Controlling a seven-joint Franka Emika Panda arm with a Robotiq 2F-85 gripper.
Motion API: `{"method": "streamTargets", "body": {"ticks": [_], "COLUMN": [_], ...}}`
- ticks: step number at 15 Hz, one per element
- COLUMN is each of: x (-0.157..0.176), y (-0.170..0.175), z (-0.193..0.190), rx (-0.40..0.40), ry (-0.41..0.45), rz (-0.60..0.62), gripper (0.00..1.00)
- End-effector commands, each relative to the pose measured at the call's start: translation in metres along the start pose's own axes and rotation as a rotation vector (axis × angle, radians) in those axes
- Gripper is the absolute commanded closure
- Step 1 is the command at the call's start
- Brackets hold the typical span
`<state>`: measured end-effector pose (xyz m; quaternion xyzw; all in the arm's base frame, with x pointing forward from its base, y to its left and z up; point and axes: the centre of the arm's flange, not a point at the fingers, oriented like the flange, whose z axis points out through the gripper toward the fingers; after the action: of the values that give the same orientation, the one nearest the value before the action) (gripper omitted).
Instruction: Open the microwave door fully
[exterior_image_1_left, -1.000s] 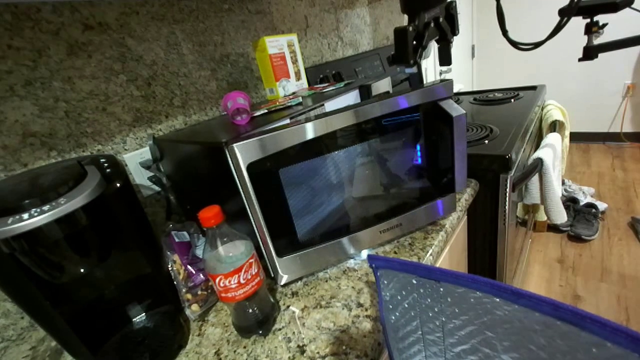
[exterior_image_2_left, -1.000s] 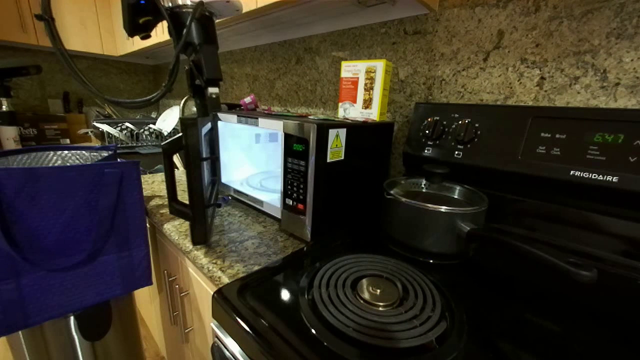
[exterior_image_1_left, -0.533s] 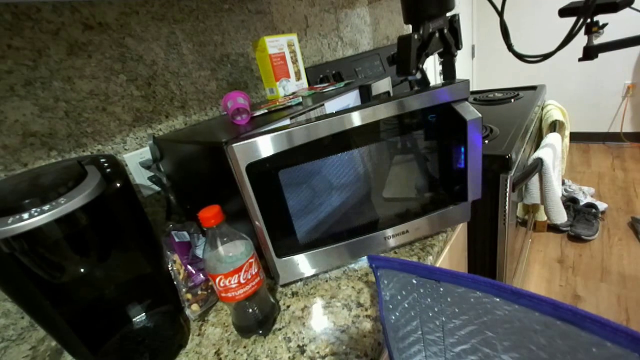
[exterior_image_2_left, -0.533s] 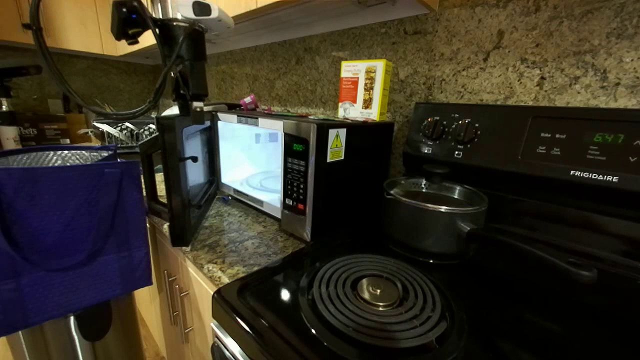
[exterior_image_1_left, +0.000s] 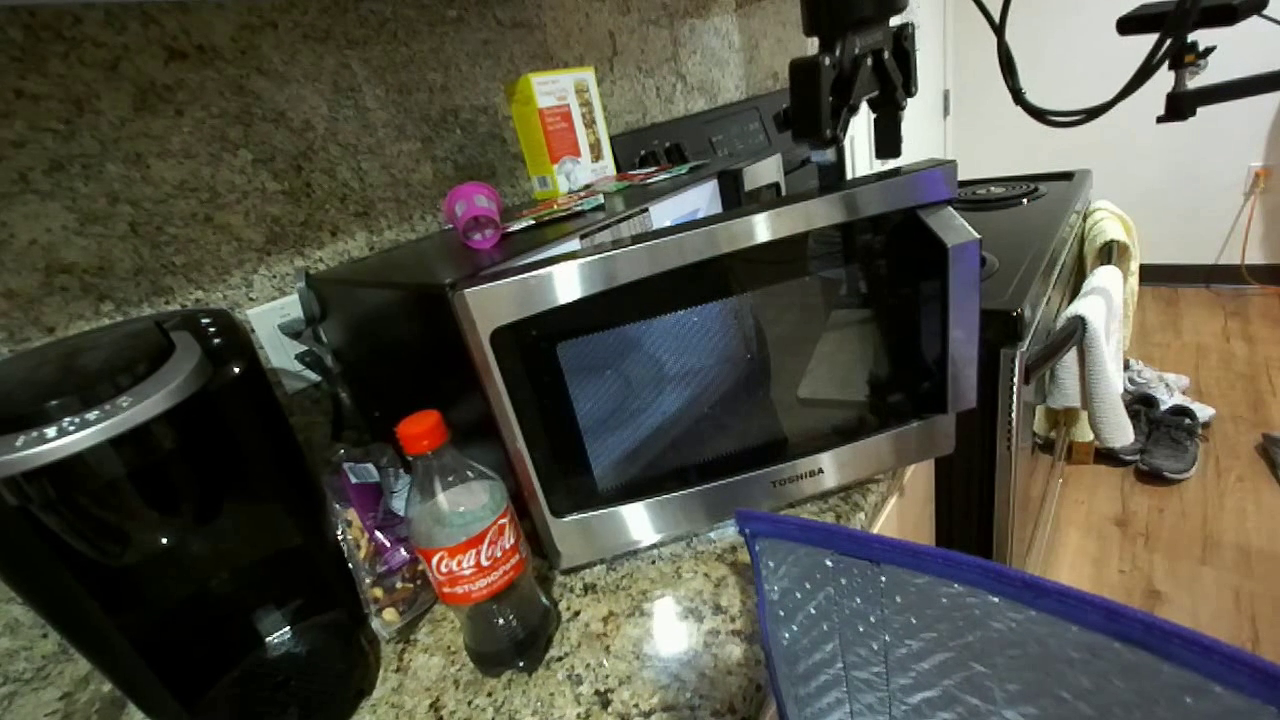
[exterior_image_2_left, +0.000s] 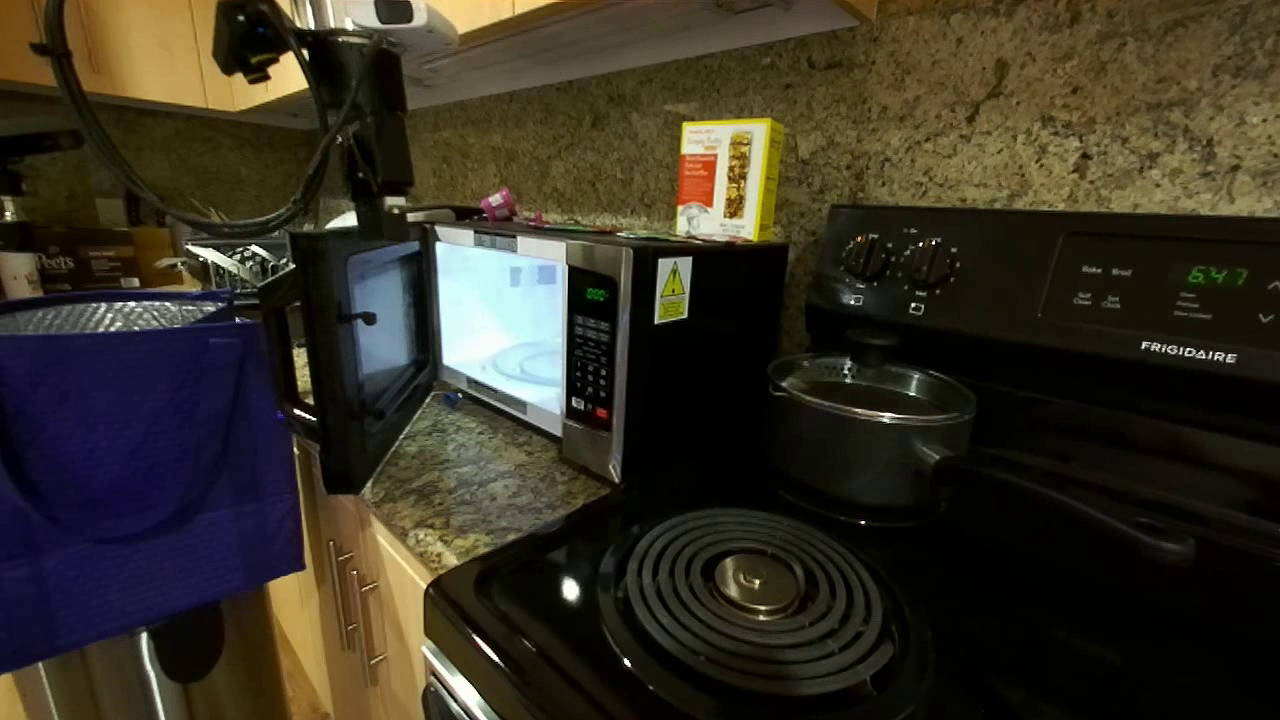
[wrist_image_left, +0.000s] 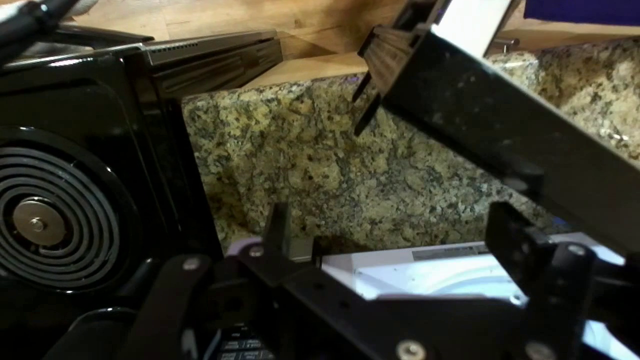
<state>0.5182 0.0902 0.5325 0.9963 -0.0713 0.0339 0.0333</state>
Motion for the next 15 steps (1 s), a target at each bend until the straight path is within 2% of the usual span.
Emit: {"method": "streamTargets", "body": {"ticks": [1,3,5,9,15], "x": [-0.003,0.001,0.004,0.012,0.012], "y": [0.013,0.017,0.02,0.026,0.021], "z": [-0.011,-0.015,-0.016,-0.002,0.025], "rx": [0.06,0.121,0.136,0.035,0.034], "ry": [0.088,0.117,0.116,0.075,-0.014], "rz": [0.043,0.048,0.071,0.113,0.073], "gripper": [0.0,0.0,0.0,0.0,0.0]}}
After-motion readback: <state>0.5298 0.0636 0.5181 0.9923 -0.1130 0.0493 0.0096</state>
